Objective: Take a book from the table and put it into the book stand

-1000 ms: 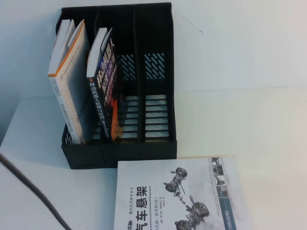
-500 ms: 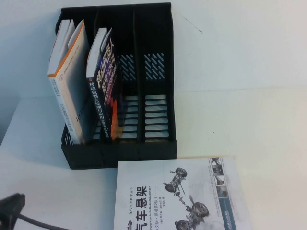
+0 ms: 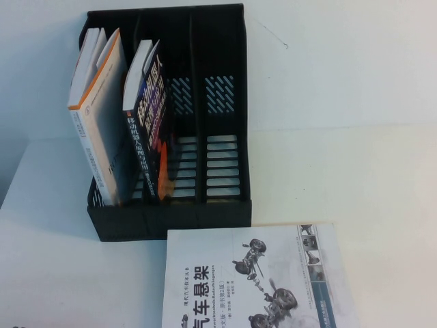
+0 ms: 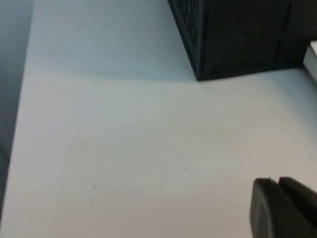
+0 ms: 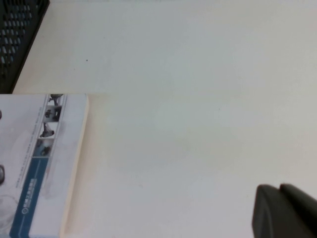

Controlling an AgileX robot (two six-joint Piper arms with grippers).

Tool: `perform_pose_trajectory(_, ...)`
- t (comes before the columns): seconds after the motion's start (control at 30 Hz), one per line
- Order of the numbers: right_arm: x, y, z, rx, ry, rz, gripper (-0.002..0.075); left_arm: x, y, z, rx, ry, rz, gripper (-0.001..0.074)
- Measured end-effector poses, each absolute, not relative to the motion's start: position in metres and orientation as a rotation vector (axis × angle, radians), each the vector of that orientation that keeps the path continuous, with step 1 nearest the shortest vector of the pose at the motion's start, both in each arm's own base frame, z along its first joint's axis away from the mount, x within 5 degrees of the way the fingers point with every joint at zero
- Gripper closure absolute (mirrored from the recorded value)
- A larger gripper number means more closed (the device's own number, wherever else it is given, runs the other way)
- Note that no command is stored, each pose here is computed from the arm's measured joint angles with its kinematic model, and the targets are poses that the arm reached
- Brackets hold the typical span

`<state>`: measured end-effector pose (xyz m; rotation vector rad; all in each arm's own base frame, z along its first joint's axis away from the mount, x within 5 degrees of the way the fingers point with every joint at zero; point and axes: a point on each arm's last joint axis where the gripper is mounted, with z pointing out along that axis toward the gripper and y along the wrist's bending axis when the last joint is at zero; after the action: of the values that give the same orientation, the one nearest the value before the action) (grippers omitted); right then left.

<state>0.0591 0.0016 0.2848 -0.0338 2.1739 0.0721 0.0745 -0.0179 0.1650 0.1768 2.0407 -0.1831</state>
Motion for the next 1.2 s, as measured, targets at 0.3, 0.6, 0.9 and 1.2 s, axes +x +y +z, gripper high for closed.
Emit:
perform_pose_trajectory(0.3, 0.059, 0.002, 0.285, -0.034, 2.174, 0.072, 0.0727, 0.055, -0.011, 0.169, 0.194, 1.921, -0.087, 0.0736)
perform_pose_trajectory(0.6, 0.059, 0.002, 0.285, -0.031, 2.178, 0.081, 0.0727, 0.052, -0.01, 0.171, 0.227, 1.866, -0.049, 0.0736)
perform_pose_trajectory(0.9, 0.059, 0.002, 0.285, -0.031, 2.178, 0.083, 0.0727, 0.052, -0.01, 0.171, 0.228, 1.868, -0.048, 0.0736)
perform_pose_trajectory(1.2, 0.059, 0.002, 0.285, -0.03, 2.179, 0.088, 0.0727, 0.052, -0.01, 0.171, 0.228, 1.868, -0.048, 0.0736)
